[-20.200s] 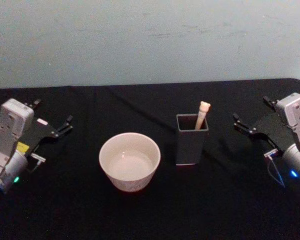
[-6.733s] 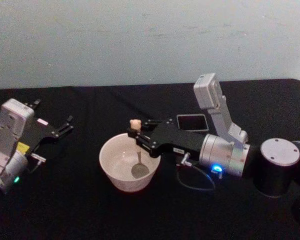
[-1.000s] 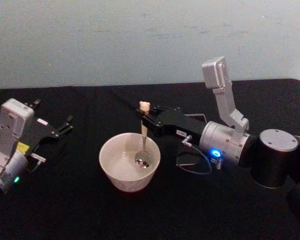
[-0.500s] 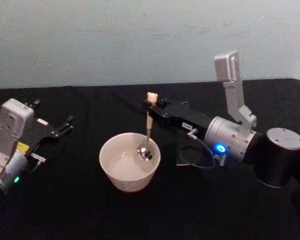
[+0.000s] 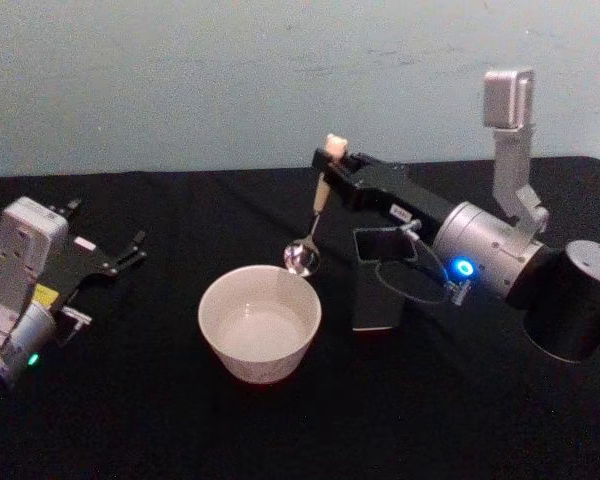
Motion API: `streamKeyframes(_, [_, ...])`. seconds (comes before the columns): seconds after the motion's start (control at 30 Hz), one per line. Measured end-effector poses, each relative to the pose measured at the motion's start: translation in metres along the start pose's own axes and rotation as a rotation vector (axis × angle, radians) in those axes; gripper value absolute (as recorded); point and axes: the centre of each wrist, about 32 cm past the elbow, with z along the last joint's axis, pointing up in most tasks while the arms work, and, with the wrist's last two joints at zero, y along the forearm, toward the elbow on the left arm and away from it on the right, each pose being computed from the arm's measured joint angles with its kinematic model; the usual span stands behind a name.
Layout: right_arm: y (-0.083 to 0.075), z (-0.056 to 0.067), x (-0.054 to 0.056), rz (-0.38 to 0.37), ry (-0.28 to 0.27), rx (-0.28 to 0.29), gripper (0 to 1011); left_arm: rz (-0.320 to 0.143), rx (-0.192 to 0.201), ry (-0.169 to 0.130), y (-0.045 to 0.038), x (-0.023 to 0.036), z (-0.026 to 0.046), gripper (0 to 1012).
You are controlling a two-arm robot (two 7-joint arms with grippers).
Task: Pick up the stirring spoon with one hand, stir inside the cup, then place it back in its original position.
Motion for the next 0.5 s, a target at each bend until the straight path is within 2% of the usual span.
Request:
streamKeyframes(0.3, [-0.009, 0.011, 0.002, -0.042, 0.024, 0.078, 211, 0.000, 0.000, 0.000, 0.0000, 0.0000, 0.0000, 1001])
streamKeyframes(0.5, [-0.017, 0.017, 0.004, -0.064, 0.032, 0.107, 211, 0.000, 0.000, 0.000, 0.0000, 0.0000, 0.0000, 1001])
